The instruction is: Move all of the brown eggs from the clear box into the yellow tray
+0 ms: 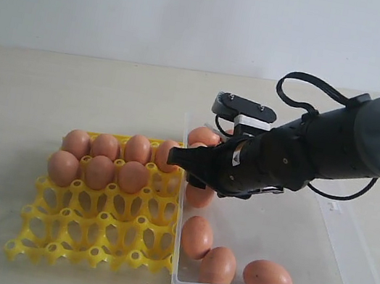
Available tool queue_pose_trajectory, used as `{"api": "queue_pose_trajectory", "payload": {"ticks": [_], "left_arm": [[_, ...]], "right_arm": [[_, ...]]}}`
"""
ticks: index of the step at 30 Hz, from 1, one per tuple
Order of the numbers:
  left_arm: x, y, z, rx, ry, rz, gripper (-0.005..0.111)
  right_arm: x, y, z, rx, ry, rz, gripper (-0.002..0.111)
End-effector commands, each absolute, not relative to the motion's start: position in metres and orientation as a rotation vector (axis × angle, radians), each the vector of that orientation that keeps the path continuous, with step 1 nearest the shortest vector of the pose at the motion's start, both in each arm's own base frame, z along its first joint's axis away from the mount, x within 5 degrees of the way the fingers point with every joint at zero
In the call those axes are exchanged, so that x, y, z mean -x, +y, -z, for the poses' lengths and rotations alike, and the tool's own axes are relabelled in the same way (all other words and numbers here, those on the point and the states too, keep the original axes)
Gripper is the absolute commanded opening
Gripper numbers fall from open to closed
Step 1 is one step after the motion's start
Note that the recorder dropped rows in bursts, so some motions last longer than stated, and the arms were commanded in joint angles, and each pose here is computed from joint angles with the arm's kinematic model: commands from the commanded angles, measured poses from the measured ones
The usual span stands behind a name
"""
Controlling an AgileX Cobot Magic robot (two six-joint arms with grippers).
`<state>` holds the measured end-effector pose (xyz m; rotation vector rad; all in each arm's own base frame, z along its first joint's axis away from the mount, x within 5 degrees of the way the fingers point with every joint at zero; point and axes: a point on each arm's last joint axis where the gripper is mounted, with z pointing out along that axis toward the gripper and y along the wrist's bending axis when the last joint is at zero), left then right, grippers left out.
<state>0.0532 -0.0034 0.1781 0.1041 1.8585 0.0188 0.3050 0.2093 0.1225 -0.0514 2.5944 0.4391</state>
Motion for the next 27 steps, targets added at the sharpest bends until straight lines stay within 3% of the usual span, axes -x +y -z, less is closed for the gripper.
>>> {"api": "queue_pose_trajectory", "payload": {"ticks": [1, 8, 10, 14, 27], "left_arm": [[-0.053, -0.004, -0.181, -0.099, 1.840, -0.013, 0.000], [-0.053, -0.004, -0.181, -0.099, 1.840, -0.013, 0.000], [-0.053, -0.004, -0.181, -0.097, 1.840, -0.012, 0.000], [-0.053, -0.004, -0.181, -0.097, 1.840, -0.012, 0.000], [-0.053, -0.004, -0.181, -0.097, 1.840, -0.012, 0.000]], "right_arm": [[-0.304, 0.209, -0.109, 0.064, 2.642, -0.402, 0.047], [-0.303, 0.208, -0.102, 0.073, 2.666, -0.380, 0.046], [-0.303, 0.208, -0.103, 0.073, 2.669, -0.378, 0.035], [-0.303, 0.208, -0.113, 0.083, 2.644, -0.389, 0.000], [-0.302, 0.206, -0.167, 0.195, 2.476, -0.428, 0.000]]}}
